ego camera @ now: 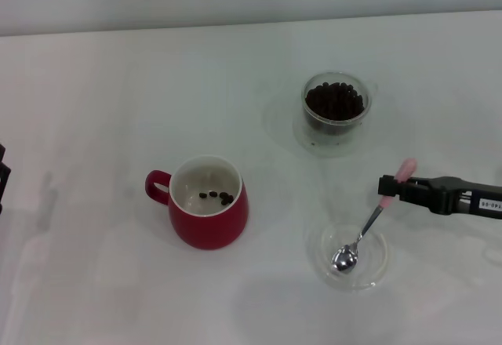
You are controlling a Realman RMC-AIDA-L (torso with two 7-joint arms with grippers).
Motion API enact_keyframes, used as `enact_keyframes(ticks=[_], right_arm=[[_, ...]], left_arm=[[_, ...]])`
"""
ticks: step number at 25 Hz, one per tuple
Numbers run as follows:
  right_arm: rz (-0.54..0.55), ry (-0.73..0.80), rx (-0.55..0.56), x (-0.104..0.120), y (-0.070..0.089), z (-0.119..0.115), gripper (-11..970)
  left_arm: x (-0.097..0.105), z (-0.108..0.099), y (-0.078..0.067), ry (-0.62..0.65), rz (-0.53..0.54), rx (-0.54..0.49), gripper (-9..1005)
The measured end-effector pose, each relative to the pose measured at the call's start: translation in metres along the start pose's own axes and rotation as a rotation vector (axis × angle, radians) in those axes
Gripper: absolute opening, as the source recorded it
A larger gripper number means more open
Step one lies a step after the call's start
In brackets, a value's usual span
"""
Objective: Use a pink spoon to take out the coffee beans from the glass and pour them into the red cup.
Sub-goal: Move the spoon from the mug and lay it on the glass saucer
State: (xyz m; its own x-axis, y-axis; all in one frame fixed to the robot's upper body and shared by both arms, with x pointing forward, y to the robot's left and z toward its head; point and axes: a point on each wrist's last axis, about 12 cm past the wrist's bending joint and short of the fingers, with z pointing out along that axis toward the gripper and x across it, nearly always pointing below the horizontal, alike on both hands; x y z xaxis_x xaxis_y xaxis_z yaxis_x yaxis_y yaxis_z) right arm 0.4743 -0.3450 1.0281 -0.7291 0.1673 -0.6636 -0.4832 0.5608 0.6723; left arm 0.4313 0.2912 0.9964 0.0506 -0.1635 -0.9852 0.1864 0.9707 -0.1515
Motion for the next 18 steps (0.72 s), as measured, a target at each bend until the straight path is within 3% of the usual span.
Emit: enact_keyframes(ticks=[7,12,18], right_arm=[[-0.017,0.024,0.008,0.001,-0.001,0.004,182],[-0.018,0.011,0.030,0.001,-0.003,0.006,415],[-0.040,-0.065,0.065,-0.009,-0.007,0.007,532]], left_arm=[[0.000,0.001,0.000,-0.002,0.000,-0.001,654],[0.000,0.000,0.000,-0.001,-0.001,-0.002,655],[0.000,0.000,0.000,-0.001,-0.003,-0.004,654]])
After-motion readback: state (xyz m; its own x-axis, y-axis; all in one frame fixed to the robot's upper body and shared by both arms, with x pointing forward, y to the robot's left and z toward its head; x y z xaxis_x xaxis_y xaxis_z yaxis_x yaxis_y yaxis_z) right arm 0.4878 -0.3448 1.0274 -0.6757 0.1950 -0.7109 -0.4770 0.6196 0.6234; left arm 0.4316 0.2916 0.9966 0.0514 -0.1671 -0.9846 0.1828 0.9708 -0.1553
